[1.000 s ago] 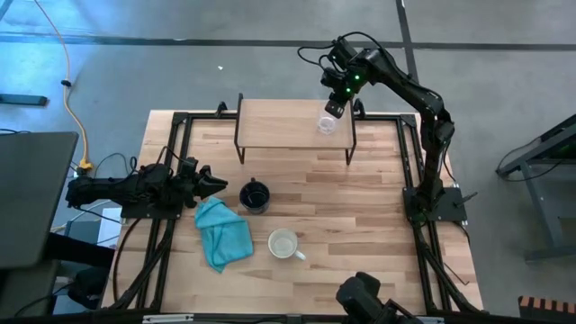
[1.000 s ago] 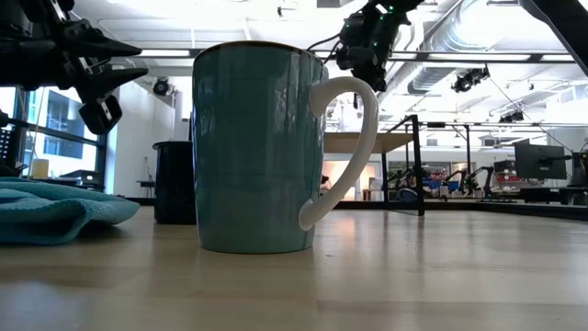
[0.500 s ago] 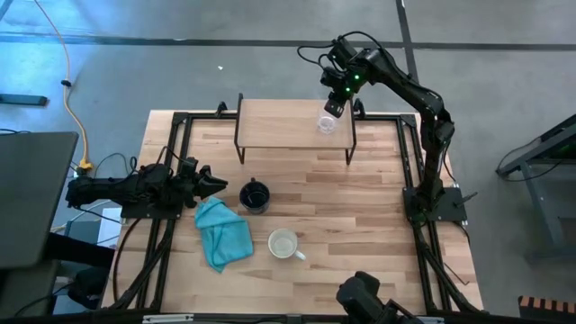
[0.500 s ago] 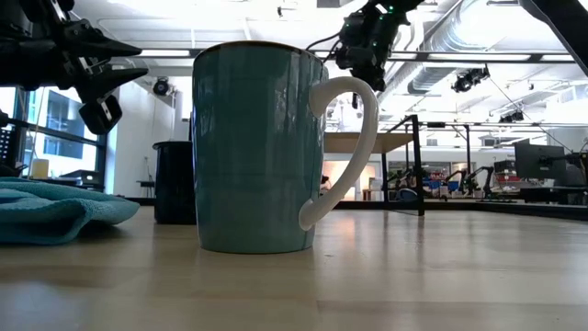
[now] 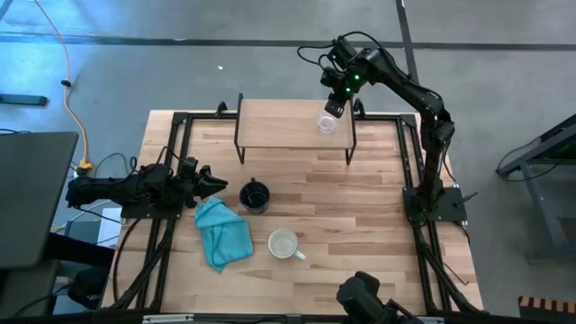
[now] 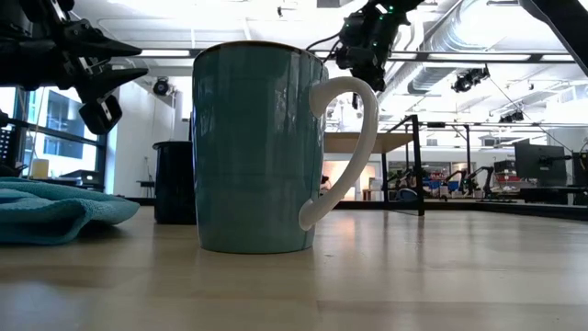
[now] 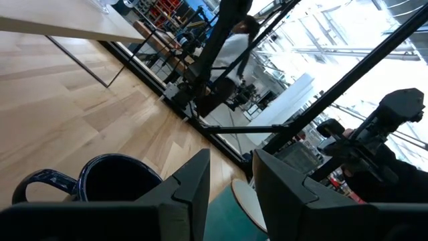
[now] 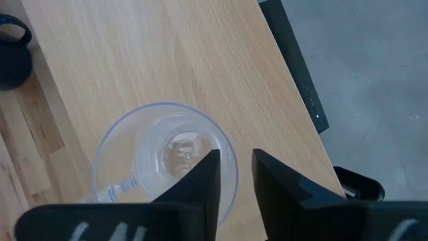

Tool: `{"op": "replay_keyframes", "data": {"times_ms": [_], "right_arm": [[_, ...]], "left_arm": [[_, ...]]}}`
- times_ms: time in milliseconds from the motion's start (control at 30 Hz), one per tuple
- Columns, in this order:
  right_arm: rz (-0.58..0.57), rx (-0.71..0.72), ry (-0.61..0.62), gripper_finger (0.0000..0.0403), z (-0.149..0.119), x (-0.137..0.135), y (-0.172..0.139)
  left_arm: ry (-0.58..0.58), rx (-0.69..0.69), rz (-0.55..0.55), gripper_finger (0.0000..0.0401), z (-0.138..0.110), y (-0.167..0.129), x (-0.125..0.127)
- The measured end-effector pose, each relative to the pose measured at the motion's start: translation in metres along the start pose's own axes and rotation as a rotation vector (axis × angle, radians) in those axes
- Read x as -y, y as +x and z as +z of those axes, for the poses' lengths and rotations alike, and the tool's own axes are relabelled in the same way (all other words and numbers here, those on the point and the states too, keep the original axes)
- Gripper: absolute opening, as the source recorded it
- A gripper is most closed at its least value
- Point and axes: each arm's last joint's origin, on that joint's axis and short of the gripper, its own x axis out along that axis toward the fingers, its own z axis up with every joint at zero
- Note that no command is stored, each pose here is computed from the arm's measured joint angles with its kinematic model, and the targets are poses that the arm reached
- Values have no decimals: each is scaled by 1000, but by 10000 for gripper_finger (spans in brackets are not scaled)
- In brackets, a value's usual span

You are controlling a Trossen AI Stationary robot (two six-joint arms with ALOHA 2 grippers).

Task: Stack small to large cups/mugs on shelf
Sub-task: Put the transparent mug on the shelf

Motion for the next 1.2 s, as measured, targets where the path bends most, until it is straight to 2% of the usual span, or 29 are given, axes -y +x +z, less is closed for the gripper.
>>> {"op": "replay_keyframes", "data": {"times_ms": [633, 1200], "right_arm": [[52, 6, -5, 93, -1, -2, 0], [47, -5, -7, 93, -1, -2, 0]], "left_arm": [[0, 0, 0, 104, 0, 0, 0], [0, 0, 1, 104, 0, 0, 0]]}}
